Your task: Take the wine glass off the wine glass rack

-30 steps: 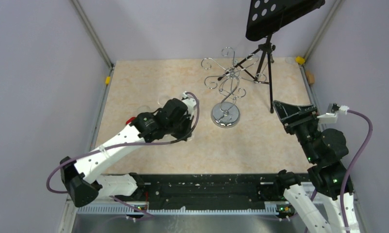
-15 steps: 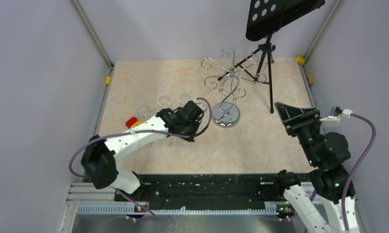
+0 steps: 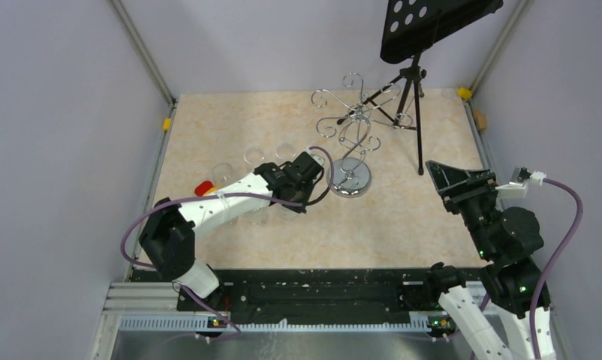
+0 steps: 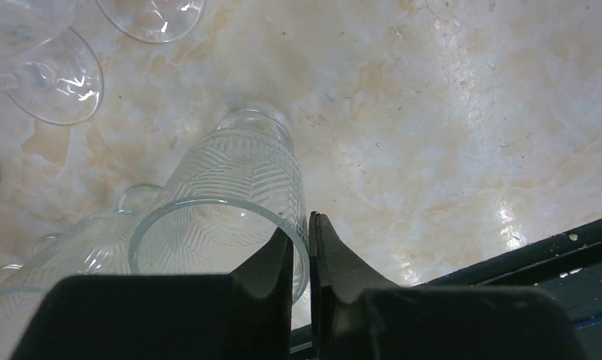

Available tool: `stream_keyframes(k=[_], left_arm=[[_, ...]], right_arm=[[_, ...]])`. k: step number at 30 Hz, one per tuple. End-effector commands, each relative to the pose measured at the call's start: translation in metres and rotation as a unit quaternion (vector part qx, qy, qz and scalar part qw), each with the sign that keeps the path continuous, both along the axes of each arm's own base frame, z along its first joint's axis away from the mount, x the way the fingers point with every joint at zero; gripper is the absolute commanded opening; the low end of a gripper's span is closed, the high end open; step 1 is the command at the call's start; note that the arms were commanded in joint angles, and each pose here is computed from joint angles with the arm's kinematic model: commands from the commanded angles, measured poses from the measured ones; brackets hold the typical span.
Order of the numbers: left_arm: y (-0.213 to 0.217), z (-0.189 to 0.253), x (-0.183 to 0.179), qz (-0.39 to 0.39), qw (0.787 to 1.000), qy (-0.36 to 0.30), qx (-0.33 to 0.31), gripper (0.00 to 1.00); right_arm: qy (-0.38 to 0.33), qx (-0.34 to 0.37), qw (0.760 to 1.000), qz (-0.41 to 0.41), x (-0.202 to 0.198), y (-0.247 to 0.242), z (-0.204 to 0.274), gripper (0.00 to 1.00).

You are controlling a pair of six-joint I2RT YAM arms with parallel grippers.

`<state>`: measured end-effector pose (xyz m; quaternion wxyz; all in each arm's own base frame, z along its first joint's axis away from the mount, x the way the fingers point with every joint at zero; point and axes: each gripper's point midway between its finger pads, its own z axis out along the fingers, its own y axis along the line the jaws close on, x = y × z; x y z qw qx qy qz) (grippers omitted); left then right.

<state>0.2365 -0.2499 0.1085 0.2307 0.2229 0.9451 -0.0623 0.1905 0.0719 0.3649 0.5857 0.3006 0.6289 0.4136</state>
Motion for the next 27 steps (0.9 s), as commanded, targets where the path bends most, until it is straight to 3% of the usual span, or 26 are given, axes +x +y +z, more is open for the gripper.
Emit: stream_keyframes(k=[1,9,14,15,17,18,24,27], left_arm=[[-0.008,0.019,0.017,0.011,0.999,-0.040,-0.013,0.15],[-0.005,0.023,0.018,0.016,0.999,-0.046,-0.012,0.29],[0.001,0.051,0.015,0.023,0.997,-0.065,-0.031,0.43],[0.000,0.059,0.013,0.020,0.996,-0.070,-0.043,0.49],[-0.002,0.079,0.008,0.005,0.994,-0.081,-0.071,0.77],[-0.001,0.089,0.004,-0.003,0.993,-0.087,-0.084,0.82],[0.022,0.146,-0.008,0.003,0.976,-0.162,-0.144,0.88],[0.053,0.173,-0.006,0.040,0.964,-0.225,-0.140,0.89]], right_arm=[[-0.011,0.001,1.000,0.000,-0.004,-0.001,0.005,0.61],[-0.011,0.002,1.000,0.003,-0.006,-0.001,0.005,0.61],[-0.015,0.002,1.000,0.003,-0.008,-0.001,0.008,0.61],[-0.016,0.001,1.000,0.003,-0.009,-0.001,0.008,0.61],[-0.019,-0.002,1.000,0.007,-0.010,0.000,0.009,0.61],[-0.023,-0.006,1.000,0.011,-0.012,0.001,0.011,0.62],[-0.043,-0.028,0.999,0.013,-0.019,-0.001,0.018,0.66],[-0.046,-0.043,0.998,-0.003,-0.020,-0.008,0.016,0.68]])
